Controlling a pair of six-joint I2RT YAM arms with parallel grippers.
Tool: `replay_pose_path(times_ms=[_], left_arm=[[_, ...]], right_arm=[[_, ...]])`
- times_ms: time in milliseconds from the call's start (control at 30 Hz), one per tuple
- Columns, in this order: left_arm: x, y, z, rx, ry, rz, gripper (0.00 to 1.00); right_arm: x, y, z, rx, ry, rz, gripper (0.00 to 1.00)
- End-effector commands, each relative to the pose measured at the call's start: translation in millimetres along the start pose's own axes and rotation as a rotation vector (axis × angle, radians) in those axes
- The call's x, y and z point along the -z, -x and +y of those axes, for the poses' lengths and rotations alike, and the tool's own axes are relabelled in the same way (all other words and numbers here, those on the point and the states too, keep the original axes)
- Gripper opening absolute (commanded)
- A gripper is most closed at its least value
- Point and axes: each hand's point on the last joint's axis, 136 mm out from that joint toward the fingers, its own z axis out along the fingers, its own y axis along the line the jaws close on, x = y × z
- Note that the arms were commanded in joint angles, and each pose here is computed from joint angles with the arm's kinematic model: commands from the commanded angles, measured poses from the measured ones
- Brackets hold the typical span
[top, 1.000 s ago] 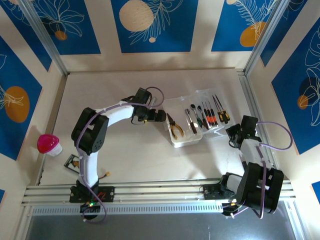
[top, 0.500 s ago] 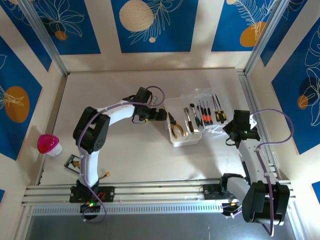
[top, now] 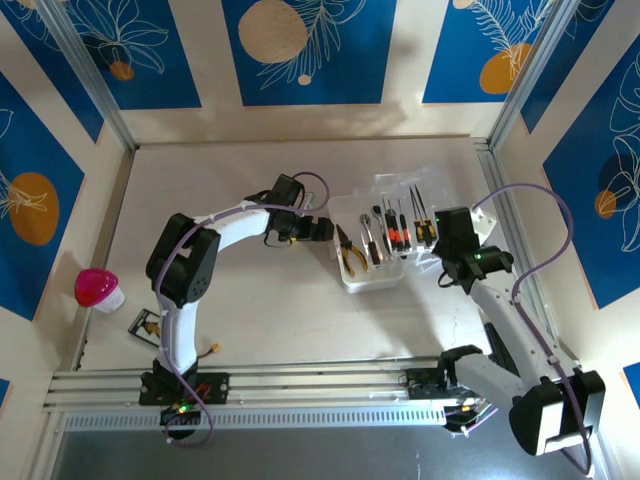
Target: Pack the tool kit
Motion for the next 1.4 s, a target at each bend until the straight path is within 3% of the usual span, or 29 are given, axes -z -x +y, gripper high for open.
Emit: replay_pose_path(times_ms=[0,433,800,967,1133,1267,1367], left_arm=[[-16.9,-11.5,-13.1,-0.02,-0.024,0.042,1.0],[-14.8,-13.0,-14.2,-0.028,-0.025,0.041,1.0],[-8.3,-16.2,-9.6,-0.022,-0.005,0.023,1.0],[0.3,-19.9,1.4,-0.006,0.034,0.02,1.0],[12.8,-26.5,12.7,-0.017,0.053,-0.002,1.0],[23.3,-28.0,5.1,-0.112,0.01,-0.065,1.0],[31.2,-28.5,-0.6,-0.247,0.034,-0.141,1.0]], right_arm=[[26.9,6.5,55.8,0.025,0.199,-0.016,0.0],[65.9,-55.7,138.6,0.196,0.289,0.017,0.0],[81.9,-86.7,163.8,0.265,0.316,0.034,0.0],[86.8,-81.9,166.9,0.268,0.341,0.025,0.22],[75.7,-68.1,179.1,0.28,0.472,0.091,0.57],[43.8,-45.4,177.2,0.196,0.601,0.236,0.83],[20.8,-26.5,173.4,0.168,0.656,0.308,0.92]])
